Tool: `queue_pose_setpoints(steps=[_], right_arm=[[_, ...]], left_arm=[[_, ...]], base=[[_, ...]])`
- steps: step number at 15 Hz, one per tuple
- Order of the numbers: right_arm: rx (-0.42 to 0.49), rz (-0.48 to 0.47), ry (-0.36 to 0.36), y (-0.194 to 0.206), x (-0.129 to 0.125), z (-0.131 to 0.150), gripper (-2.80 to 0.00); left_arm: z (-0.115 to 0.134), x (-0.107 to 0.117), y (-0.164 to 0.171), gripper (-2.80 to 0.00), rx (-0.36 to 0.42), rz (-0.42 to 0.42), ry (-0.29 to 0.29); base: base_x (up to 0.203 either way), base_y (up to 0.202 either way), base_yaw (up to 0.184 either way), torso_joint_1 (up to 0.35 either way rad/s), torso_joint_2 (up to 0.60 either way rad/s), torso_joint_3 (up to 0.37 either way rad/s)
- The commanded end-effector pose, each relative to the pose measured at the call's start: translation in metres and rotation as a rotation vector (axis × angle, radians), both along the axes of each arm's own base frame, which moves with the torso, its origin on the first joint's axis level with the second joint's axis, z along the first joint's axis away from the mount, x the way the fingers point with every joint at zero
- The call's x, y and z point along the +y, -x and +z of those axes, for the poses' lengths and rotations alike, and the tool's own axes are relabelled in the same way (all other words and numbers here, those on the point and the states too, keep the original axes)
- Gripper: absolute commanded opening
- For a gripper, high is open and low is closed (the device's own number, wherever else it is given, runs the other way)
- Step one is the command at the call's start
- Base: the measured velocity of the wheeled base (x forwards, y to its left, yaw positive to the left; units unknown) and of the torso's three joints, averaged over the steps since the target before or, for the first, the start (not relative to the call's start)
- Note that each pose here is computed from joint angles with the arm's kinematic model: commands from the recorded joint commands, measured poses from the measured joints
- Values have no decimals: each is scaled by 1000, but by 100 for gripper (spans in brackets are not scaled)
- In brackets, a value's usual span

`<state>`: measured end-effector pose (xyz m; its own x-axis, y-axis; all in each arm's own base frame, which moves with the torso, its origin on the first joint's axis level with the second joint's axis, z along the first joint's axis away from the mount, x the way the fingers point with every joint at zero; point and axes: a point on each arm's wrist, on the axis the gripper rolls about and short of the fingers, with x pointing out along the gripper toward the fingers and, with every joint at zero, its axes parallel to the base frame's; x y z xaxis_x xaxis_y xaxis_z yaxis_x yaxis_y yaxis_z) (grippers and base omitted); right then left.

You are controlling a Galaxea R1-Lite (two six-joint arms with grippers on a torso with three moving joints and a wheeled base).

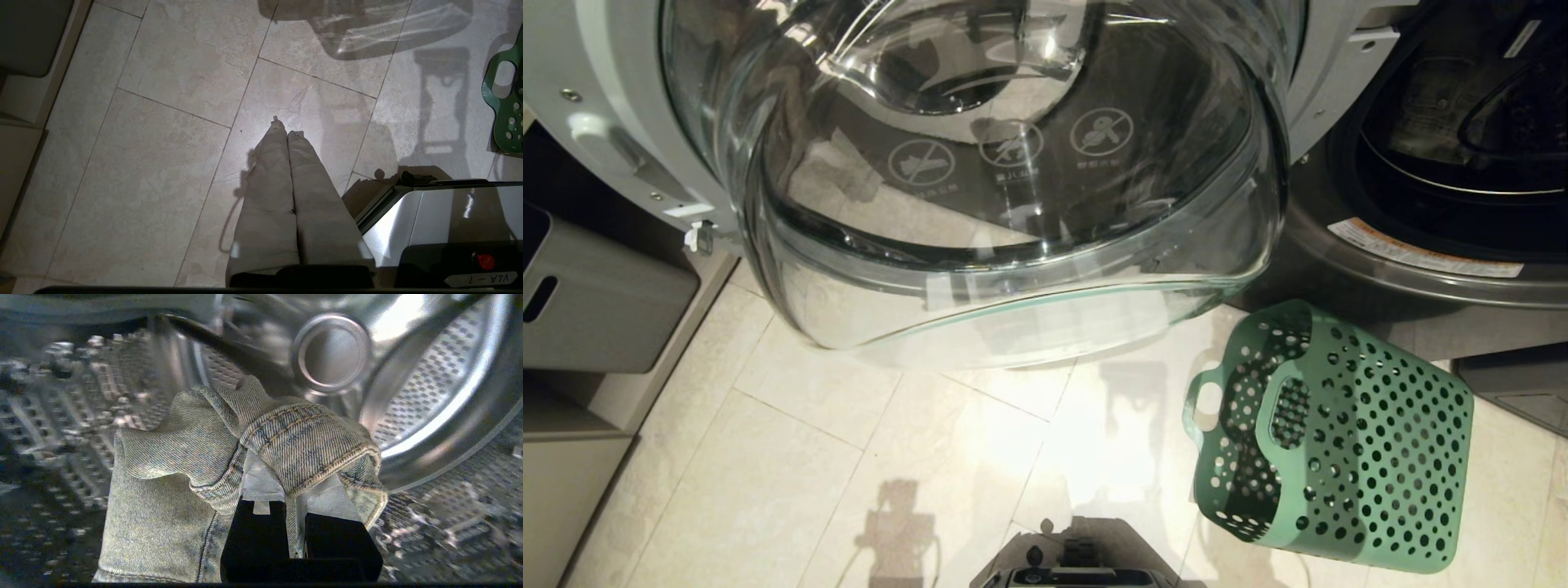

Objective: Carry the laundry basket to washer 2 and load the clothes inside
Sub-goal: Place the clothes into the washing machine

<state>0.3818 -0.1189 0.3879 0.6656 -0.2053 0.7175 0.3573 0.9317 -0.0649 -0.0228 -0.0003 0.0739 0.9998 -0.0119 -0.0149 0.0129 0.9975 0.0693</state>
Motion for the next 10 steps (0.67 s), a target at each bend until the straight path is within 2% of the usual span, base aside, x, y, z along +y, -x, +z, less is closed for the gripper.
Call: queue_pose_setpoints(steps=[1, 3, 4, 10], right_arm=[[1, -2, -1, -1, 0, -1, -280], [9, -7, -9, -4, -1, -5, -280], [10, -6, -8, -5, -2, -5, 0], [27, -11, -16, -8, -3, -11, 0]], left_arm=[[0, 0, 0, -280, 0, 0, 0], [0, 0, 0, -280, 0, -2, 0], [0, 0, 0, -280, 0, -2, 1], [0, 0, 0, -280, 0, -1, -1]], base=[[0, 0, 0, 0, 0, 0], [0, 0, 0, 0, 0, 0], [0, 0, 0, 0, 0, 0], [0, 0, 0, 0, 0, 0]])
